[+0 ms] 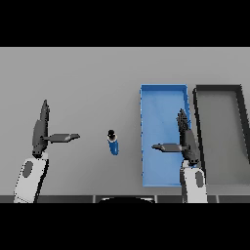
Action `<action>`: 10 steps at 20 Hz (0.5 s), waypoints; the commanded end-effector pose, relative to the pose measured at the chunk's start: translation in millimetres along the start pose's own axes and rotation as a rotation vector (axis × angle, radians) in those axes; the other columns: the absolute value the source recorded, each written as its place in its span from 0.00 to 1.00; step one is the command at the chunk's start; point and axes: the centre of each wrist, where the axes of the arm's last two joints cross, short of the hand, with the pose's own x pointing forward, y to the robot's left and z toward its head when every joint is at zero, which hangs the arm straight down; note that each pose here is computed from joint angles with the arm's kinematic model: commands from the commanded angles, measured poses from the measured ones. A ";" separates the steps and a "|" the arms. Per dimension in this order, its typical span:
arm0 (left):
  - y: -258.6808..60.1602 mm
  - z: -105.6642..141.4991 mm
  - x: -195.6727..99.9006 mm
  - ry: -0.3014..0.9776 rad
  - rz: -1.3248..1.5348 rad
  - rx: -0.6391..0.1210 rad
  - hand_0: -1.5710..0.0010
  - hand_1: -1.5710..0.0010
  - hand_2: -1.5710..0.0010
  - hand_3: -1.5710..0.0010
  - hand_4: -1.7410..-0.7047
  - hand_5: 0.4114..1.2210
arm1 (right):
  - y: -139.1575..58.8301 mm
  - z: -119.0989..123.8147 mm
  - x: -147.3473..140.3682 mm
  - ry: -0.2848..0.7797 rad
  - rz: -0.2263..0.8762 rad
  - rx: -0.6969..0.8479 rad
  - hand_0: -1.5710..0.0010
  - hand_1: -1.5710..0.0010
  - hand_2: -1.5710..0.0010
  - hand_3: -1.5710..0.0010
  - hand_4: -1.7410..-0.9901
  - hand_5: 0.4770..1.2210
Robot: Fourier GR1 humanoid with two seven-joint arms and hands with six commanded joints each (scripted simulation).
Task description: Pick up the blue pipe and place it into the blue bin.
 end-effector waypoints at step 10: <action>21.4 21.1 -7.9 -0.072 -0.152 -0.277 1.00 1.00 1.00 1.00 0.71 0.22 | -22.9 24.3 10.4 -0.098 0.210 0.115 1.00 1.00 1.00 1.00 0.68 0.16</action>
